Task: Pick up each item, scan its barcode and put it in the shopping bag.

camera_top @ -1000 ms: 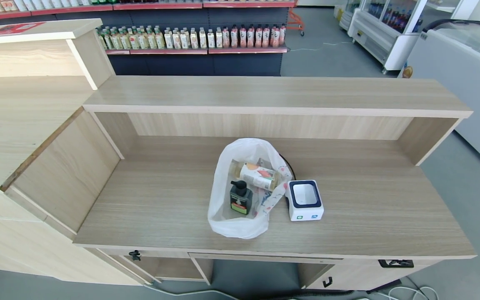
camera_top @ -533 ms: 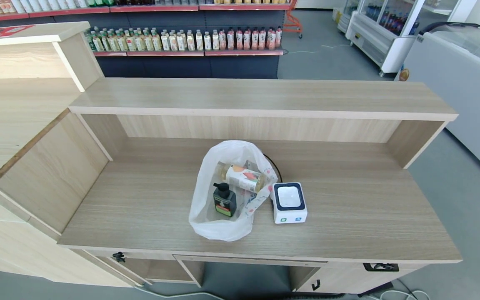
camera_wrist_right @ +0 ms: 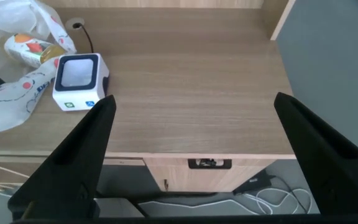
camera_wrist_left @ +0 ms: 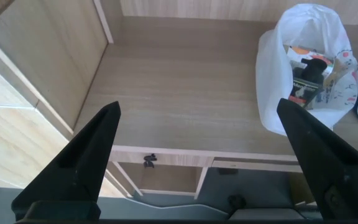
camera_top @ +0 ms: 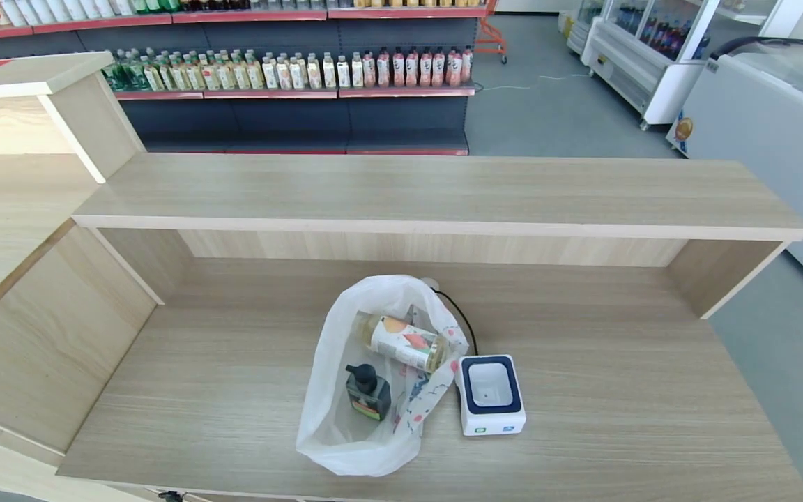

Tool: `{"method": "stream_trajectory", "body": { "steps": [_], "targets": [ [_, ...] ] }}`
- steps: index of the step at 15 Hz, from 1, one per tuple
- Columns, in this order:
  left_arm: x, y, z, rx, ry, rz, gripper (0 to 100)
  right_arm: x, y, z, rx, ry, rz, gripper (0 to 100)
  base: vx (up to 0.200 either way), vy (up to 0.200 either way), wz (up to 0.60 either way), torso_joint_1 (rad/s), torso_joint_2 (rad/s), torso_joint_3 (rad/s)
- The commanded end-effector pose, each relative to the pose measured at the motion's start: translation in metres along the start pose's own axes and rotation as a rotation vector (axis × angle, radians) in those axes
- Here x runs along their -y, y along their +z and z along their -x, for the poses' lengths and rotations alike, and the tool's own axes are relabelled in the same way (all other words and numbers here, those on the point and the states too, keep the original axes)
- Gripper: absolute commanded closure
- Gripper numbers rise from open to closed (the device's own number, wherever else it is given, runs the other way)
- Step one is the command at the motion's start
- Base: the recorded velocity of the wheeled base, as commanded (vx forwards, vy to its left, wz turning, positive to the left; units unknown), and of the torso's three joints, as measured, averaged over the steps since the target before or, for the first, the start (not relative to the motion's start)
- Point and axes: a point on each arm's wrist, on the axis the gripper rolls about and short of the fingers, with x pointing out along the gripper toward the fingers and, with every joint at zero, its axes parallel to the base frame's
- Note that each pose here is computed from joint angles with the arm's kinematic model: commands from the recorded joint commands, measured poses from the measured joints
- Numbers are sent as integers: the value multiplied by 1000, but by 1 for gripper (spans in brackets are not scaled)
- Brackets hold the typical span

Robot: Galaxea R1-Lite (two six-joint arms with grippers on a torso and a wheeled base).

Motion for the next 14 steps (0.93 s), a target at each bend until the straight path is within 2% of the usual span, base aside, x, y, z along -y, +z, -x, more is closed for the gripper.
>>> {"method": "stream_trajectory", "body": {
  "steps": [1, 14],
  "targets": [
    [0, 0, 0, 0, 1, 1, 0, 0, 0, 0, -3, 1, 2, 100, 0, 0, 0, 0, 0, 0],
    [0, 0, 0, 0, 1, 1, 0, 0, 0, 0, -5, 1, -12, 100, 0, 0, 0, 0, 0, 0]
  ]
}}
